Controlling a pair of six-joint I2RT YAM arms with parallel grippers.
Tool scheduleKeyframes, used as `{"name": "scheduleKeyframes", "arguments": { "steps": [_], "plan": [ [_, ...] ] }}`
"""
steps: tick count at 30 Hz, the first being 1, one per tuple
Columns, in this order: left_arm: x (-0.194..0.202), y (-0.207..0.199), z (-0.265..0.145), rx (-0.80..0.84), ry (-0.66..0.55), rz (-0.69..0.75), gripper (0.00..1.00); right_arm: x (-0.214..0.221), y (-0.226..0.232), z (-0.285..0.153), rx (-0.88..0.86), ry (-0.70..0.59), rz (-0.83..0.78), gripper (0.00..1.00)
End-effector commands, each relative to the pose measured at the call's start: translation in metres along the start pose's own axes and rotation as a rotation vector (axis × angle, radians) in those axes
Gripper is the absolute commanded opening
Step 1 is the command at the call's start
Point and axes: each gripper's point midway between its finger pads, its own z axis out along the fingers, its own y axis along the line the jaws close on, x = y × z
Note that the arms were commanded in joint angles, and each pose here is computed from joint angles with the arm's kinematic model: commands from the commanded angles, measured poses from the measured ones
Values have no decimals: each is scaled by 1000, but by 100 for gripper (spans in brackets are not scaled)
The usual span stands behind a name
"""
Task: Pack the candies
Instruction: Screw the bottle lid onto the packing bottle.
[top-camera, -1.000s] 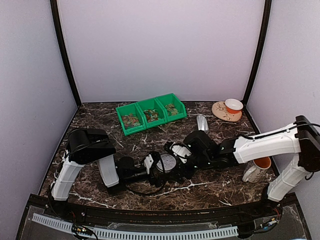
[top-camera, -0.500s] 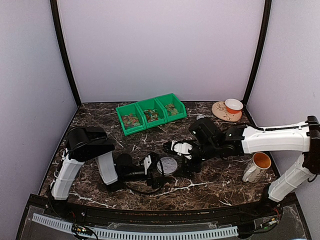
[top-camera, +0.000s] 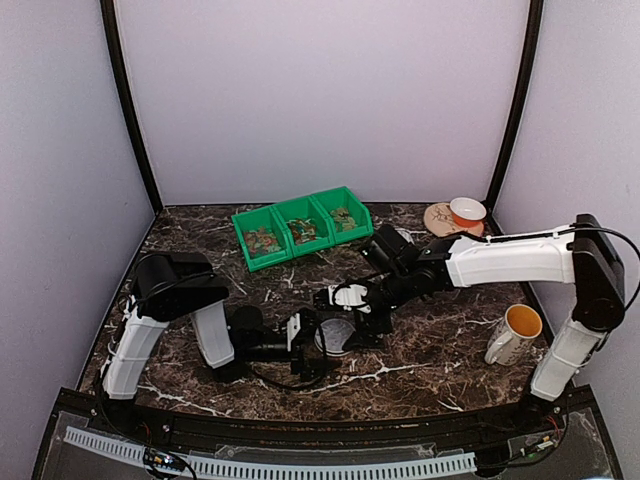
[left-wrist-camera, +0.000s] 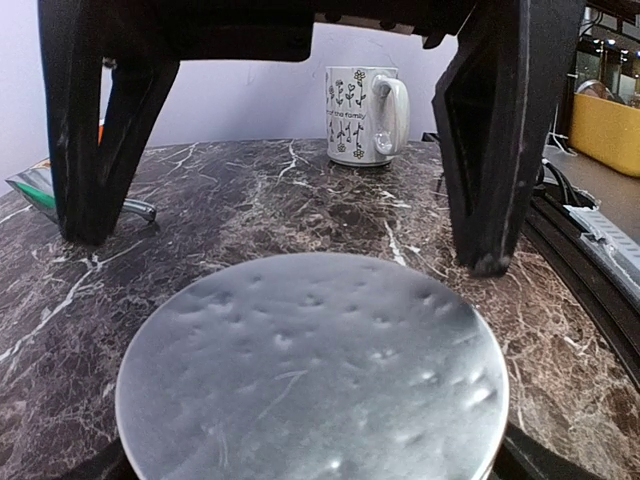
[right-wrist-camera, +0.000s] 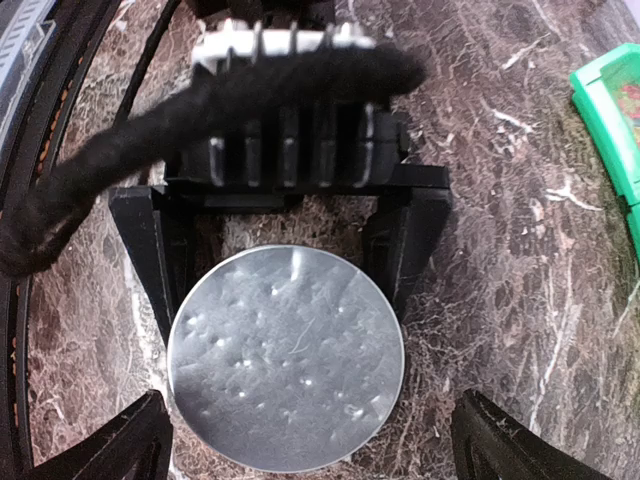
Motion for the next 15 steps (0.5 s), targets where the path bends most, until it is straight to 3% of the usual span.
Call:
{"name": "scheduleKeyframes", "arguments": {
  "steps": [1, 15],
  "plan": [
    [93, -41, -35, 94, 207, -57, 94, -6, -4, 7, -57, -3, -47, 97],
    [99, -33, -34, 52, 227, -64, 90, -14, 4, 11, -127, -42, -23, 97]
  ]
}}
